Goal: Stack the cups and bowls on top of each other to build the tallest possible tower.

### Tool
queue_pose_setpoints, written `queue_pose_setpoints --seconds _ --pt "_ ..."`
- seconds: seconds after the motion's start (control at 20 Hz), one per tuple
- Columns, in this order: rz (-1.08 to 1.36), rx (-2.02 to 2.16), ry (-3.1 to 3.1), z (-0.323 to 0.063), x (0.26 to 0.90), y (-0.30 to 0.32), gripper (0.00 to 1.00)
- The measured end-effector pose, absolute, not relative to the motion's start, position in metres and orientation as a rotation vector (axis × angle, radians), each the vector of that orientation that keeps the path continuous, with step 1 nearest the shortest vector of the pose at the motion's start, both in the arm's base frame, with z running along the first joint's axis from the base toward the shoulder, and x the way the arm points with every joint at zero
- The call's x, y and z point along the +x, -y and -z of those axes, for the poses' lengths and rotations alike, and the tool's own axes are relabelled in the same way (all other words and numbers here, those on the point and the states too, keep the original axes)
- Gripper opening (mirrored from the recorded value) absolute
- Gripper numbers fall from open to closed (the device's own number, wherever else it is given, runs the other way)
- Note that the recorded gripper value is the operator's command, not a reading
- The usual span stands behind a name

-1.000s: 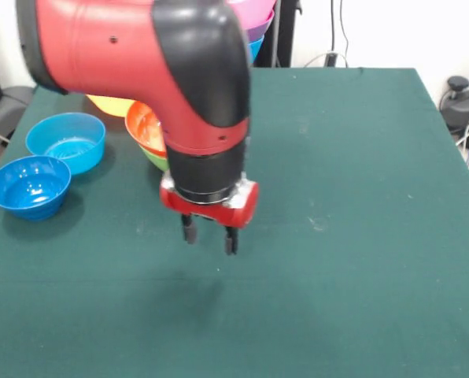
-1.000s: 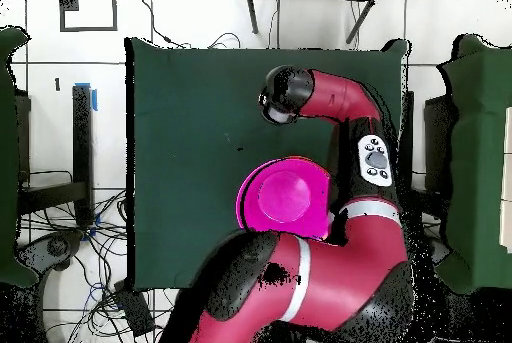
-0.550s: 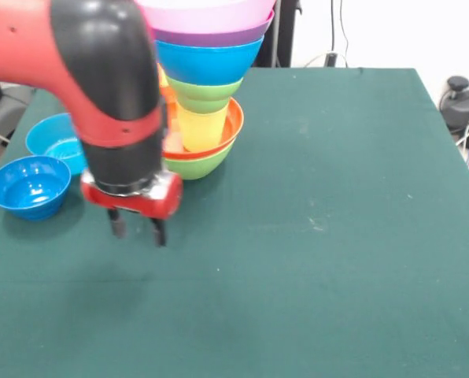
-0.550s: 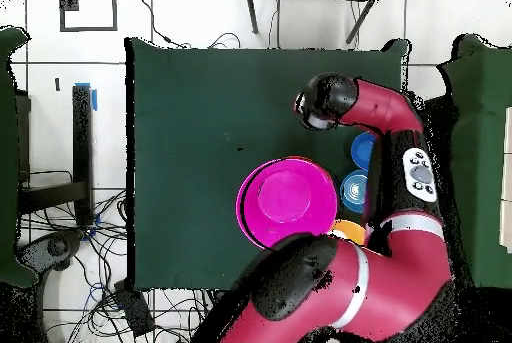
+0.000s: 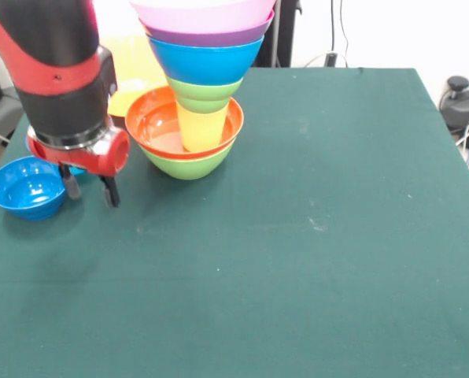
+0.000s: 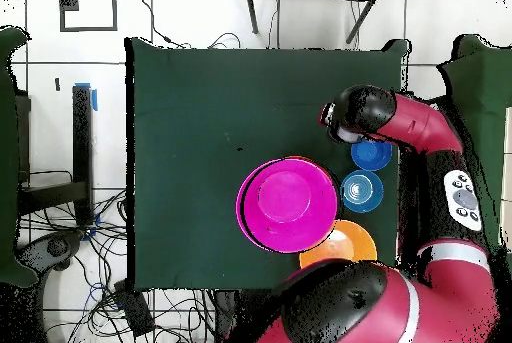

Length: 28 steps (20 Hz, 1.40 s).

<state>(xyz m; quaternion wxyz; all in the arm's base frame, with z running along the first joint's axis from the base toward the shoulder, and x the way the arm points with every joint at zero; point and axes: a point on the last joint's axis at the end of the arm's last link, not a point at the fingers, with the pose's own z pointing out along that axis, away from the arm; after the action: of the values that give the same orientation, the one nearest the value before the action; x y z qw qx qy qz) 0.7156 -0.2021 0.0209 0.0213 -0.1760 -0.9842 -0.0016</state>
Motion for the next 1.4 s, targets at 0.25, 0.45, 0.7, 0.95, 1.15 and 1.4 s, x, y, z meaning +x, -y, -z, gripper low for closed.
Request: queue_pose_setpoints --seconds 0.25,0.45,0.7,0.95,1.15,1.4 --pt "-0.006 -0.552 3.050 -0.038 0.707 0.209 1.00" --pt "-0.017 -0.551 3.047 -0.044 0.701 0.213 1.00" --pt "-0.038 -0.545 3.032 -0.041 0.688 0.225 1.00" --pt "-0.076 -0.515 3.028 -0.029 0.670 0.234 1.00" --pt "-0.099 -0.495 3.039 -0.021 0.660 0.238 1.00" --pt "-0.136 -0.469 3.077 -0.008 0.654 0.244 1.00"
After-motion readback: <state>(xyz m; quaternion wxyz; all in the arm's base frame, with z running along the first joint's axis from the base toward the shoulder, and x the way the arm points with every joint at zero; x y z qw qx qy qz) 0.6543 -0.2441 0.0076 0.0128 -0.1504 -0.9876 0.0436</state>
